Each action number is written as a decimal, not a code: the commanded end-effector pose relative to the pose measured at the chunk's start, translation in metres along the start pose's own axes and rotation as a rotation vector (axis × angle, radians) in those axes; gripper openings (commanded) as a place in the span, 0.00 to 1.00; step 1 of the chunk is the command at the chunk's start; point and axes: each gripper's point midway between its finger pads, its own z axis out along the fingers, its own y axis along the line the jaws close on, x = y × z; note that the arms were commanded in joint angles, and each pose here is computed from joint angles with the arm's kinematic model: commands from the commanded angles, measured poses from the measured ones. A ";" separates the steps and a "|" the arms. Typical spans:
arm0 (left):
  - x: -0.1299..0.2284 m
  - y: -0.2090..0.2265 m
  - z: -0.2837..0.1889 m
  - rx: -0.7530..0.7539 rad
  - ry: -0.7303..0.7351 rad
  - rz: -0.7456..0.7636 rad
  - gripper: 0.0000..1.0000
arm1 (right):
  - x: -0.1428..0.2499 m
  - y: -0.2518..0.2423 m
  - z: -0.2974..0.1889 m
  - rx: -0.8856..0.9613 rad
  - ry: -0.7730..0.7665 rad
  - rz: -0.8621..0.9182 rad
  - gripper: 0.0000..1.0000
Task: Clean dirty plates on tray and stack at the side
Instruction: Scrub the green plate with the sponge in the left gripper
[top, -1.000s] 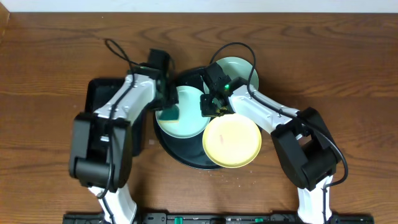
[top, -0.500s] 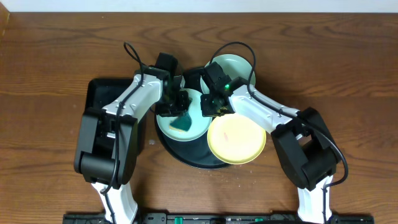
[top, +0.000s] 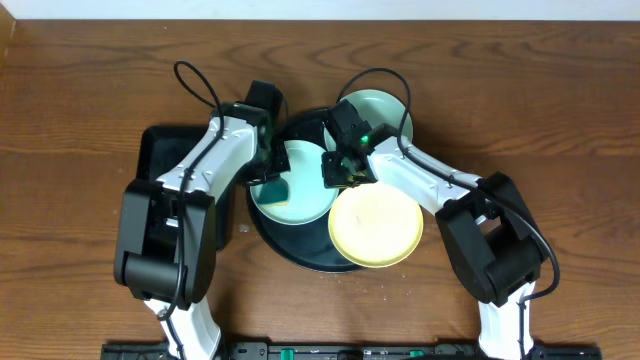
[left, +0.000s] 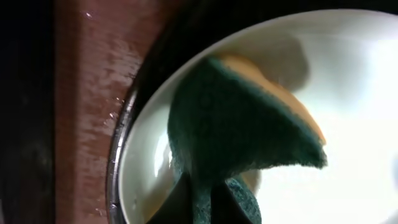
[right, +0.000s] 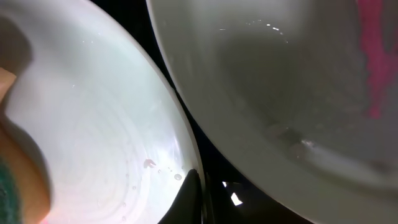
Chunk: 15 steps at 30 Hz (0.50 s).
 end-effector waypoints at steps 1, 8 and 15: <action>0.015 -0.006 0.003 -0.004 0.024 -0.007 0.07 | 0.002 -0.001 0.008 0.007 0.018 -0.009 0.01; 0.035 -0.044 0.004 0.148 0.087 0.074 0.07 | 0.003 -0.002 0.008 0.008 0.021 -0.009 0.01; -0.047 -0.039 -0.004 0.224 -0.186 -0.003 0.08 | 0.004 -0.002 0.008 0.009 0.025 -0.008 0.01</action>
